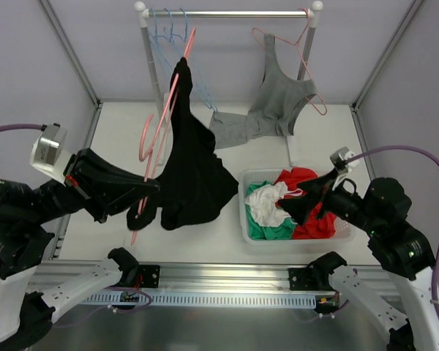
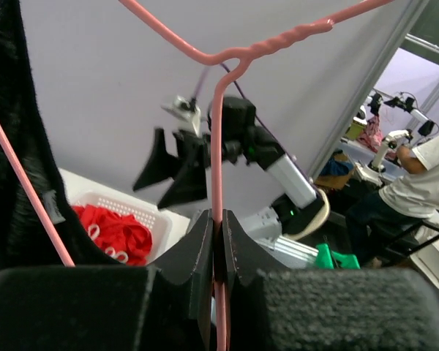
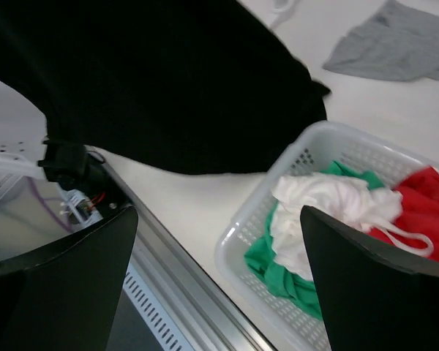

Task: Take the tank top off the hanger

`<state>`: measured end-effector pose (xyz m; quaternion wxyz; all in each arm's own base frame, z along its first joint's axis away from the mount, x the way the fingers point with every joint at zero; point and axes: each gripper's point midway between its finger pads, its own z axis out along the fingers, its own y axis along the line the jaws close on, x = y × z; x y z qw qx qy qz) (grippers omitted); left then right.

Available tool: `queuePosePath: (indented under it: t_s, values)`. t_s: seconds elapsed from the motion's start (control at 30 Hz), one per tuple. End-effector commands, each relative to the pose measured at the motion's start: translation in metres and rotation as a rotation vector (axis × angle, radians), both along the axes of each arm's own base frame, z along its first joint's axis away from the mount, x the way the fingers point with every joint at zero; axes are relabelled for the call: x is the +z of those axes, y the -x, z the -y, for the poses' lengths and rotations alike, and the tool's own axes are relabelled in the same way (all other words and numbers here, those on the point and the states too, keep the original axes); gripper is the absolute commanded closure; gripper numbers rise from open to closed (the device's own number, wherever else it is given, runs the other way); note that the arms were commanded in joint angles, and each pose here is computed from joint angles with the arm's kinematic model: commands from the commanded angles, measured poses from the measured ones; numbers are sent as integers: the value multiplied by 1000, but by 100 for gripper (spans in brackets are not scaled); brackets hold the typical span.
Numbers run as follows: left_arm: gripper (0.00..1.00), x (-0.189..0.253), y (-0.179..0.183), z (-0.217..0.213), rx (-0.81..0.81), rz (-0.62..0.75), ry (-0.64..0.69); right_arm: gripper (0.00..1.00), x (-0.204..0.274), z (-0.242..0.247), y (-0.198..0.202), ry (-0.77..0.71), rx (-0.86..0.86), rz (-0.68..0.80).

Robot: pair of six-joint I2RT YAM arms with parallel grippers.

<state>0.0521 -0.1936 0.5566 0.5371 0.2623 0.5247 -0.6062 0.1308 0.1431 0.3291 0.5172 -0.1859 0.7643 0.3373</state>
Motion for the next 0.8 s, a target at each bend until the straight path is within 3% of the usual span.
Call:
queuePosePath:
  t_s: [0.0, 0.13, 0.33, 0.53, 0.77]
  values:
    - [100, -57, -13, 14, -26, -154, -108, 1, 39, -43, 0, -77, 248, 74]
    - [100, -119, -18, 22, -48, -314, -174, 1, 43, -75, -19, -112, 343, 37]
    - [100, -165, -26, 18, 17, -444, -178, 6, 31, -131, -48, -61, 355, 58]
    - [100, -180, -28, 19, 27, -530, -170, 23, 13, -155, -99, -94, 194, 48]
    - [100, -190, -26, 14, 43, -584, -143, 34, 20, -197, -108, -163, 316, 64]
